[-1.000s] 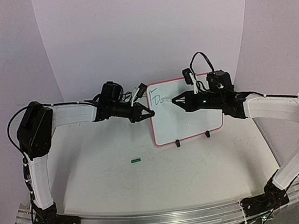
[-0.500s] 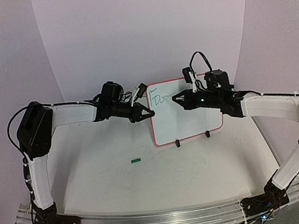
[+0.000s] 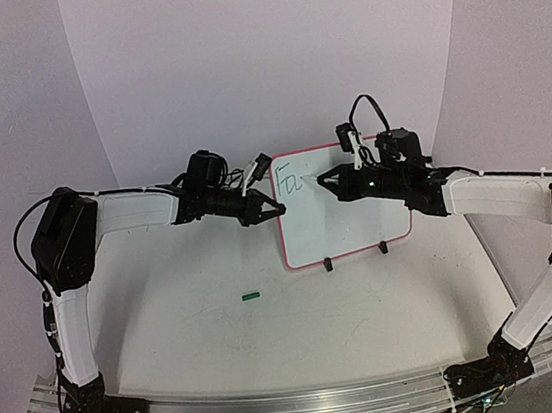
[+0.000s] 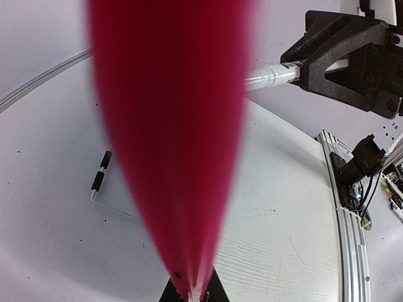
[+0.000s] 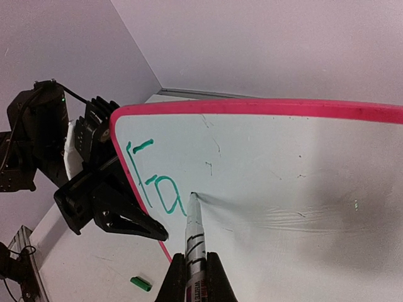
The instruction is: Write a sentence on the whiteboard
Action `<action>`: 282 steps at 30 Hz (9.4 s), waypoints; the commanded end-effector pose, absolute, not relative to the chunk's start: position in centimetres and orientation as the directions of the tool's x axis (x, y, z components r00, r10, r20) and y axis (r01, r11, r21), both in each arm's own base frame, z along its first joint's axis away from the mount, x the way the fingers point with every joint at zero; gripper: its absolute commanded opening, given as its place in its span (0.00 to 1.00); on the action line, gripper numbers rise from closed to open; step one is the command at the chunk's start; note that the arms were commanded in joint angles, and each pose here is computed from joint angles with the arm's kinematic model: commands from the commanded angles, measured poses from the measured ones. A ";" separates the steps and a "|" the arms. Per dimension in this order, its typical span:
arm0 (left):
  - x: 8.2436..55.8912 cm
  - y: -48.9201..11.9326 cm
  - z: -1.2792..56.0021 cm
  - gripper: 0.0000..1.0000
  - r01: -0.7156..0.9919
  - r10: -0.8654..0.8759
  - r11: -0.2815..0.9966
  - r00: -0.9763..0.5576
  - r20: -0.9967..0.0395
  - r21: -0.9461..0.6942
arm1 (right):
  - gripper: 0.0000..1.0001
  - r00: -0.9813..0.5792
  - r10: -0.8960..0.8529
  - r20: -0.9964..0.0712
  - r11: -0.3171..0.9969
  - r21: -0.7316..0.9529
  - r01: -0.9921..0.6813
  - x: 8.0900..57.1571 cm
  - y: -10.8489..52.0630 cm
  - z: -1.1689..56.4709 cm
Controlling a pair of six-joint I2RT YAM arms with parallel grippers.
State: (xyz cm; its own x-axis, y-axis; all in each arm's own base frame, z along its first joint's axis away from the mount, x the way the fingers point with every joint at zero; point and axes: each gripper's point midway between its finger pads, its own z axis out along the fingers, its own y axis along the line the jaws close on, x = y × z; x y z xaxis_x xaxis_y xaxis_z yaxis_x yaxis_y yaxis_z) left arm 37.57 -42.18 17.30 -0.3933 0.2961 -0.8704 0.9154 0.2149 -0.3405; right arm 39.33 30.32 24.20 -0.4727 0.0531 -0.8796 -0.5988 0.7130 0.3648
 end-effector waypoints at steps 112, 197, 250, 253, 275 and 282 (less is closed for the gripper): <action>34.2 -42.5 11.7 0.00 0.864 0.437 0.224 -0.503 -0.746 -0.452 | 0.00 -0.387 0.157 -0.909 0.756 0.363 -0.545 39.1 28.0 26.5; 34.1 -42.5 11.3 0.00 0.859 0.439 0.223 -0.510 -0.740 -0.460 | 0.00 -0.364 0.149 -0.920 0.785 0.334 -0.522 41.0 28.3 27.3; 34.0 -42.6 11.5 0.00 0.861 0.439 0.218 -0.507 -0.742 -0.459 | 0.00 -0.379 0.187 -0.906 0.763 0.377 -0.525 40.0 28.0 26.9; 34.0 -42.6 11.5 0.00 0.861 0.439 0.219 -0.508 -0.741 -0.460 | 0.00 -0.374 0.190 -0.908 0.766 0.376 -0.522 40.1 28.0 27.1; 33.9 -42.6 11.5 0.00 0.861 0.439 0.219 -0.507 -0.742 -0.460 | 0.00 -0.365 0.219 -0.905 0.803 0.379 -0.460 40.6 26.8 26.9; 33.9 -42.6 11.6 0.00 0.861 0.439 0.218 -0.506 -0.742 -0.459 | 0.00 -0.371 0.185 -0.910 0.770 0.369 -0.521 40.0 27.8 27.0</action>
